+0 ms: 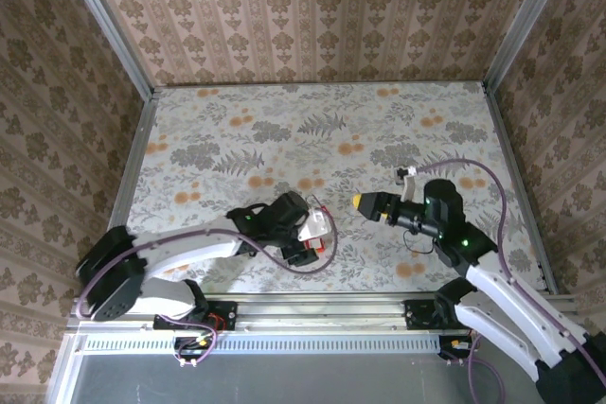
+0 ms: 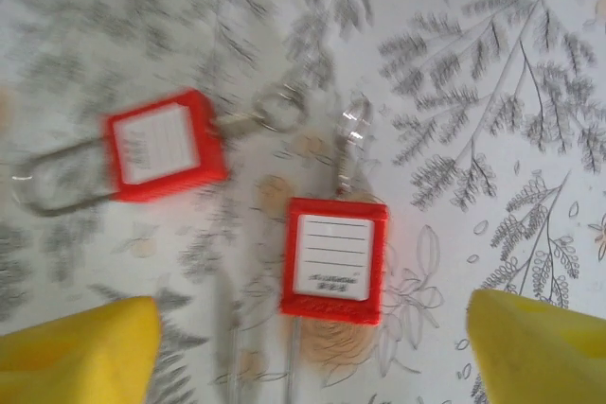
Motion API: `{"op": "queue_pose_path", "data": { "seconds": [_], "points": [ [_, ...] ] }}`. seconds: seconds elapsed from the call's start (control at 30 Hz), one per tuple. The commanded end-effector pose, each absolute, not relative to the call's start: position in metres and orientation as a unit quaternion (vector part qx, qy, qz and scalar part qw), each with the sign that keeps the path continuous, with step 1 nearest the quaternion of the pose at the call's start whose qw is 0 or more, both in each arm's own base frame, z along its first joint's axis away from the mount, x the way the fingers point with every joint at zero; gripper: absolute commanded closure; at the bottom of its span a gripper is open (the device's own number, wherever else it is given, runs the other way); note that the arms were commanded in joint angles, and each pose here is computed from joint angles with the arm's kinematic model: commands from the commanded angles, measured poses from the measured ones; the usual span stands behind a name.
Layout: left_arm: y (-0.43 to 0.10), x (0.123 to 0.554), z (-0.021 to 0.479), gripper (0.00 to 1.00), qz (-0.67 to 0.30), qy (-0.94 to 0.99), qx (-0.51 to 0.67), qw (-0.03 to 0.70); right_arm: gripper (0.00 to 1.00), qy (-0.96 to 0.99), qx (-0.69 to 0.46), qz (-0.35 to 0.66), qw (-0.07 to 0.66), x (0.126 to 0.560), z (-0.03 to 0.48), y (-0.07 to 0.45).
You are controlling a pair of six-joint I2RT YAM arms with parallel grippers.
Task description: Unlock with the key
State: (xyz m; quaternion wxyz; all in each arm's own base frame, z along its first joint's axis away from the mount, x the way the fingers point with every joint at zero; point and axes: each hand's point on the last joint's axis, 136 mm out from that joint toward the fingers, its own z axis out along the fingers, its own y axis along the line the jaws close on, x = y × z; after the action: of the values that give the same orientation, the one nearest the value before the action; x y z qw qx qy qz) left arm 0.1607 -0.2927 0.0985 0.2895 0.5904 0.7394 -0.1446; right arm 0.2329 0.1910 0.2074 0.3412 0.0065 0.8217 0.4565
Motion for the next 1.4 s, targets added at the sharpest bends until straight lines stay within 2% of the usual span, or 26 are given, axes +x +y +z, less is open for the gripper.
{"op": "queue_pose_path", "data": {
  "seconds": [0.0, 0.1, 0.2, 0.3, 0.37, 0.63, 1.07, 1.27, 1.37],
  "points": [
    [-0.267, 0.189, 0.154, 0.08, -0.162, 0.779, 0.486, 0.361, 0.24, 0.878, 0.021, 0.394, 0.27, 0.24, 0.177, 0.188],
    [-0.231, 0.216, 0.196, 0.04, -0.21, 0.824, 0.329, 0.411, 0.22, 0.901, 0.026, 0.368, 0.226, 0.254, 0.157, 0.197],
    [-0.192, 0.227, 0.211, 0.0, -0.232, 0.858, 0.191, 0.415, 0.22, 0.924, -0.009, 0.326, 0.199, 0.263, 0.142, 0.212],
    [-0.171, 0.224, 0.209, 0.0, -0.253, 0.875, 0.12, 0.395, 0.22, 0.947, -0.078, 0.257, 0.176, 0.263, 0.125, 0.233],
    [-0.163, 0.221, 0.205, 0.0, -0.253, 0.88, 0.095, 0.391, 0.26, 0.958, -0.112, 0.216, 0.153, 0.265, 0.106, 0.242],
    [-0.151, 0.221, 0.203, 0.0, -0.257, 0.883, 0.056, 0.388, 0.28, 0.963, -0.2, 0.135, 0.117, 0.278, 0.058, 0.266],
    [-0.159, 0.23, 0.199, 0.0, -0.268, 0.885, 0.051, 0.376, 0.3, 0.96, -0.254, 0.072, 0.091, 0.288, 0.028, 0.272],
    [-0.164, 0.235, 0.198, 0.0, -0.278, 0.884, 0.043, 0.372, 0.35, 0.959, -0.267, 0.052, 0.079, 0.286, 0.014, 0.269],
    [-0.168, 0.239, 0.197, 0.0, -0.286, 0.882, 0.04, 0.373, 0.43, 0.957, -0.276, 0.047, 0.081, 0.289, 0.011, 0.269]
  ]
}}
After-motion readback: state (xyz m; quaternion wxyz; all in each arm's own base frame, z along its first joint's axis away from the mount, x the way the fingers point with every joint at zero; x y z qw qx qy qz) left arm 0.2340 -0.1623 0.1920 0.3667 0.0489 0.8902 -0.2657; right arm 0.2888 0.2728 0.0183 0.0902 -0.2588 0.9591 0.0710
